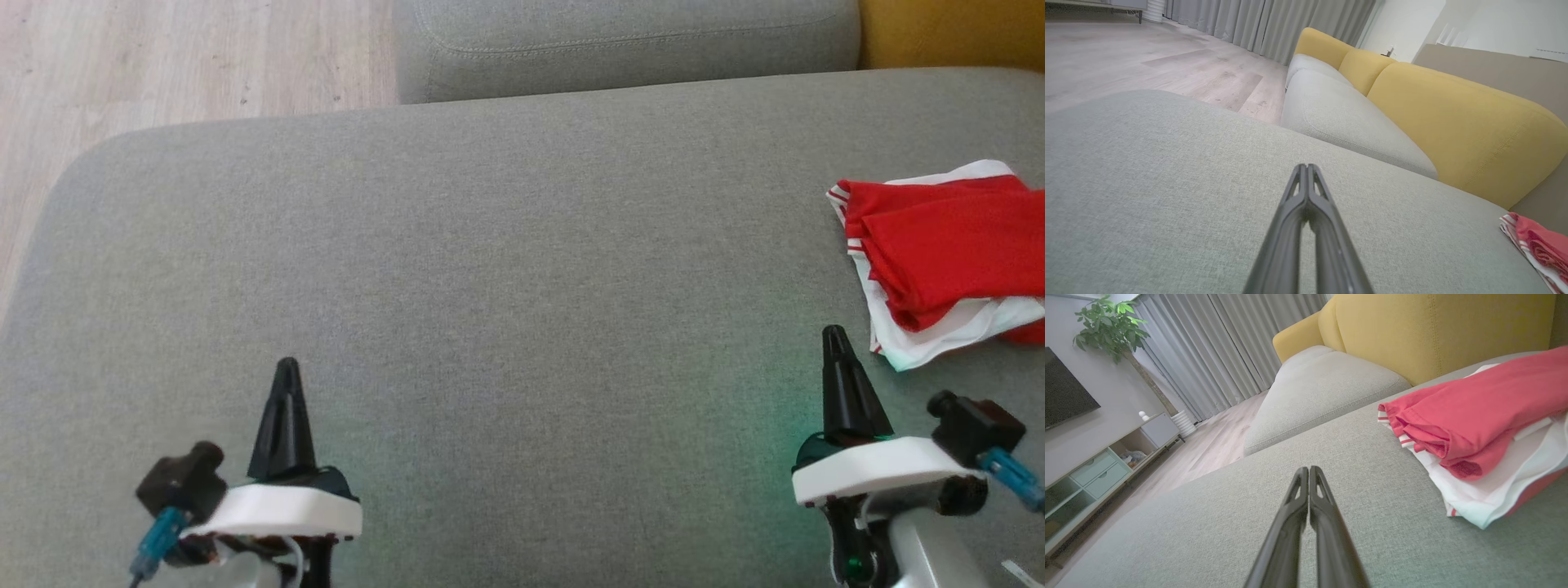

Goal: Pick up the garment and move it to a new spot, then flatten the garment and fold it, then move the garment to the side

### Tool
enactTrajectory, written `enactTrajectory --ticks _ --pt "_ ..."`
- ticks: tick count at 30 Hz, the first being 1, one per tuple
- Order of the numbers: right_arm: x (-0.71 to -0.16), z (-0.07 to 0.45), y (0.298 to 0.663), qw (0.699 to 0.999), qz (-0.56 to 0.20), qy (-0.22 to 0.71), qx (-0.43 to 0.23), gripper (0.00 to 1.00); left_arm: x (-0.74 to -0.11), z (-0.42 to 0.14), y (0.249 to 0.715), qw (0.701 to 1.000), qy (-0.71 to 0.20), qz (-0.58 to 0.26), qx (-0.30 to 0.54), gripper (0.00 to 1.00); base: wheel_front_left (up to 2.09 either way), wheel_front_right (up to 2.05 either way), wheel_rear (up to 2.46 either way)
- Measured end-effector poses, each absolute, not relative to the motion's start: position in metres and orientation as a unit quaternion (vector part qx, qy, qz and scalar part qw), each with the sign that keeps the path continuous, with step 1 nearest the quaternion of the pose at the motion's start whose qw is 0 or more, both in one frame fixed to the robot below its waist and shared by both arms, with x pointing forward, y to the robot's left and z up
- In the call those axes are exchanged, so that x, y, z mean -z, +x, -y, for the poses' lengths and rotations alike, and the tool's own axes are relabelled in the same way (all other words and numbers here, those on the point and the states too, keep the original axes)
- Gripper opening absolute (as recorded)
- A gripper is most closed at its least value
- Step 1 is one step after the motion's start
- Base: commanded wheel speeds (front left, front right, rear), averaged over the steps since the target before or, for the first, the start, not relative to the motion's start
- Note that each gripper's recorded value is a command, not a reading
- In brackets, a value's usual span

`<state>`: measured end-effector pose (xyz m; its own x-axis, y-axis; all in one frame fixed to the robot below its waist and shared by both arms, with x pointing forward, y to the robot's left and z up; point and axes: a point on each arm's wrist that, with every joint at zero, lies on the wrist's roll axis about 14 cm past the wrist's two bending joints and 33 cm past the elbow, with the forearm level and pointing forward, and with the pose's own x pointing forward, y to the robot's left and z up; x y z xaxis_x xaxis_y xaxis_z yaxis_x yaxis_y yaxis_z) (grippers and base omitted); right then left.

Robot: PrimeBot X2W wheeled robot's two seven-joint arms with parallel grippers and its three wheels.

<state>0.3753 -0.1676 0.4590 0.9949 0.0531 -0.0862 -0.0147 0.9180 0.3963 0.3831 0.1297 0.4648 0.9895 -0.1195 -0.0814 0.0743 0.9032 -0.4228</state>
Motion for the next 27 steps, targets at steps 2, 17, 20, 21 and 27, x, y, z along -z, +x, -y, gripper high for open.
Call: enactTrajectory --ticks 2,17,20,21,27 --pt "-0.459 0.168 0.375 0.977 -0.047 0.207 -0.015 0.0 -0.465 -0.131 0.383 0.973 -0.219 -0.054 0.047 0.0 0.0 0.0 0.0" --pt "-0.461 0.177 0.376 0.957 -0.048 0.287 0.008 0.0 -0.462 -0.141 0.383 0.953 -0.295 -0.067 0.025 0.0 0.0 0.0 0.0" --pt "-0.462 0.178 0.376 0.952 -0.048 0.303 0.011 0.0 -0.462 -0.144 0.383 0.948 -0.31 -0.067 0.017 0.0 0.0 0.0 0.0" --pt "-0.462 0.178 0.376 0.95 -0.048 0.308 0.011 0.0 -0.462 -0.144 0.383 0.946 -0.315 -0.07 0.017 0.0 0.0 0.0 0.0" --pt "-0.462 0.18 0.377 0.939 -0.049 0.34 0.017 0.0 -0.462 -0.145 0.382 0.936 -0.345 -0.074 0.014 0.0 0.0 0.0 0.0"
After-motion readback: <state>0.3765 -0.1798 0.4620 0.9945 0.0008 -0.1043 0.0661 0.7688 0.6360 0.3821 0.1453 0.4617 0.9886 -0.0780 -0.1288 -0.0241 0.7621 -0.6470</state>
